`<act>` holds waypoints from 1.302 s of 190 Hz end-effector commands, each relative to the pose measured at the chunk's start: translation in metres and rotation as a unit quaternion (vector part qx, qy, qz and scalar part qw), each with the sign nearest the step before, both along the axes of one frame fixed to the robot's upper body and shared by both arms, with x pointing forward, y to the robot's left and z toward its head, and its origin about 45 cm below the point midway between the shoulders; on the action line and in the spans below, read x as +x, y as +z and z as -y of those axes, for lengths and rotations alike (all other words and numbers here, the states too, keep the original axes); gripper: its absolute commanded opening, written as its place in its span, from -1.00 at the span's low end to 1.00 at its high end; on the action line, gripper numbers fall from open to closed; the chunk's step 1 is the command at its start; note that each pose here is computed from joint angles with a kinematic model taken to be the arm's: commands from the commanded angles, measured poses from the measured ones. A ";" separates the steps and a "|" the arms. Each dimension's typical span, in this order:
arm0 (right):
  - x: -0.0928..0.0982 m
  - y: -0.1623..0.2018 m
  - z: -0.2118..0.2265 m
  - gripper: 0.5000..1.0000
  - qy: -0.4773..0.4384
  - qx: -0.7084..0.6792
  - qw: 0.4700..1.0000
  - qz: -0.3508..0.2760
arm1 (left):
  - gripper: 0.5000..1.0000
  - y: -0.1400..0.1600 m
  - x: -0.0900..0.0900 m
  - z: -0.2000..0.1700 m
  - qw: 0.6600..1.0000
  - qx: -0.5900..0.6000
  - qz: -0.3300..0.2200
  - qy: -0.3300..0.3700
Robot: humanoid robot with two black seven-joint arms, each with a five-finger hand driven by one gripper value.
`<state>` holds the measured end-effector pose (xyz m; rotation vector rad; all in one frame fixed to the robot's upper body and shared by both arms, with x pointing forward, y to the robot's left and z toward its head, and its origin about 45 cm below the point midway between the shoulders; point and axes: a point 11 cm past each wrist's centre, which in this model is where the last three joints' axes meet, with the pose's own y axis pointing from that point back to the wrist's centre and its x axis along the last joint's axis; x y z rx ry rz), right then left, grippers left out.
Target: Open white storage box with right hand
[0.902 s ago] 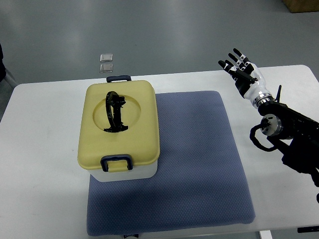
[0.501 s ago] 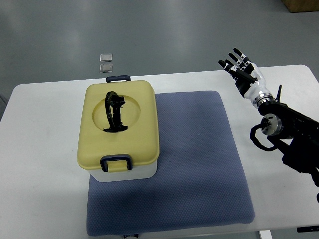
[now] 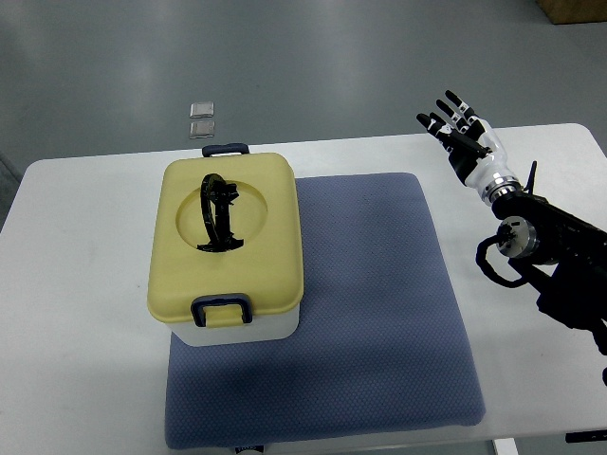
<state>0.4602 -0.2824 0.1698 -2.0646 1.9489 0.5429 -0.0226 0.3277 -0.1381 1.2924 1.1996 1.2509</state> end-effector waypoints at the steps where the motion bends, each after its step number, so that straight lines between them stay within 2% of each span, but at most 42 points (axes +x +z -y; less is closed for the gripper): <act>1: 0.001 0.001 0.001 0.72 -0.001 -0.001 1.000 0.001 | 1.00 0.000 0.000 0.000 1.000 0.000 0.000 0.000; 89: 0.005 0.010 0.007 0.71 -0.003 -0.018 1.000 0.008 | 1.00 0.000 0.000 0.000 1.000 0.000 0.000 0.000; 140: 0.024 0.052 0.012 0.72 0.018 -0.085 0.995 0.054 | 1.00 0.000 0.000 0.000 1.000 0.000 0.000 0.000; 165: 0.034 0.088 -0.008 0.71 0.072 -0.160 0.979 0.105 | 1.00 0.000 0.000 0.000 1.000 -0.001 0.000 0.000; 183: 0.039 0.121 -0.009 0.71 0.108 -0.242 0.953 0.148 | 1.00 0.000 0.000 0.000 1.000 0.000 0.000 0.000; 201: 0.037 0.146 -0.034 0.71 0.180 -0.317 0.911 0.191 | 1.00 0.000 0.000 0.000 1.000 0.000 0.000 0.000; 230: 0.029 0.179 -0.060 0.71 0.281 -0.427 0.825 0.243 | 1.00 0.000 0.000 0.000 1.000 0.000 0.000 0.000; 247: 0.018 0.201 -0.088 0.71 0.345 -0.483 0.754 0.282 | 1.00 0.000 0.000 0.000 1.000 0.000 0.000 0.000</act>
